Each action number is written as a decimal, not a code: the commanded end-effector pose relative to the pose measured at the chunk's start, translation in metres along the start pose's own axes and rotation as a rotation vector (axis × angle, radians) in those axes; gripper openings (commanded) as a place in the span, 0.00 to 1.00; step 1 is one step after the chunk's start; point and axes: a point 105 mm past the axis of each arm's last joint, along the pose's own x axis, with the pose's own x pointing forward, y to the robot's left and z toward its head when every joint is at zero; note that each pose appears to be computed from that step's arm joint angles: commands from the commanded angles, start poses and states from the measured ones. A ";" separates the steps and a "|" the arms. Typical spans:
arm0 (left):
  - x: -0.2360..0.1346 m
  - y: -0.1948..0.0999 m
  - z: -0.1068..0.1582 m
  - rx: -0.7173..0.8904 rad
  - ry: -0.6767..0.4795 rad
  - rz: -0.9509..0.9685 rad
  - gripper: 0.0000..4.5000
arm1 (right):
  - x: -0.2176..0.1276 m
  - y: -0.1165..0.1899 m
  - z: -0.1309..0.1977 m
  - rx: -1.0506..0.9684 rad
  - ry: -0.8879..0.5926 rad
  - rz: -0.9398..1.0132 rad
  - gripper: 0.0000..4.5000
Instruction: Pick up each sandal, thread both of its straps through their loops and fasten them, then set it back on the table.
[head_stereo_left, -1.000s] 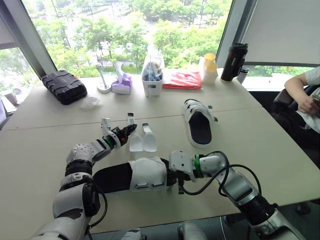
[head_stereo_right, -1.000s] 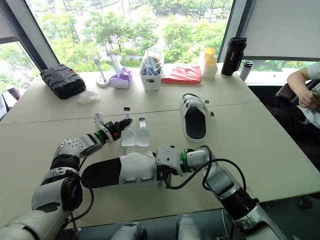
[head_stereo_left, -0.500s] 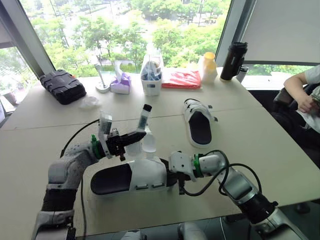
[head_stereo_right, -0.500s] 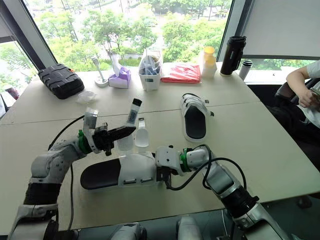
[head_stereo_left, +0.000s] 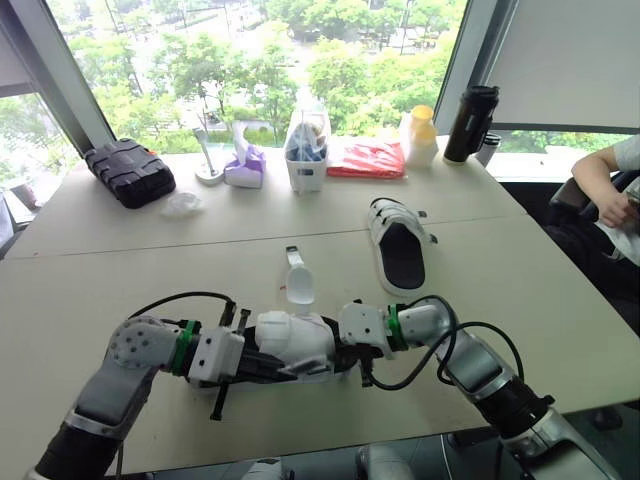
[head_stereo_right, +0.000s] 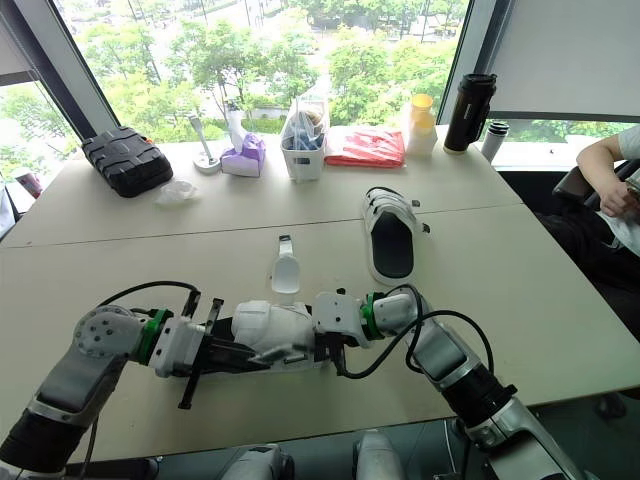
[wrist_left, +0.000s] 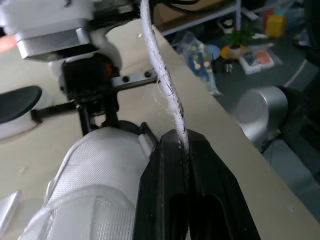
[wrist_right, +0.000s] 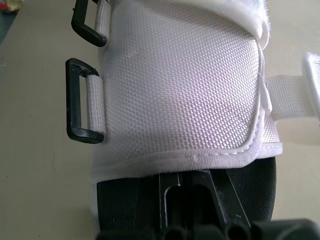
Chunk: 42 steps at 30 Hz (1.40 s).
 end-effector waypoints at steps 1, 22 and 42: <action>0.003 -0.010 0.008 0.163 0.019 -0.084 0.01 | 0.009 0.029 -0.038 0.094 0.123 0.121 0.00; -0.033 -0.099 -0.017 -0.088 0.135 0.041 0.99 | 0.006 0.033 -0.043 0.061 0.134 0.157 0.00; 0.001 -0.085 -0.037 -1.452 -0.210 0.426 0.99 | 0.005 0.032 -0.045 0.049 0.147 0.168 0.00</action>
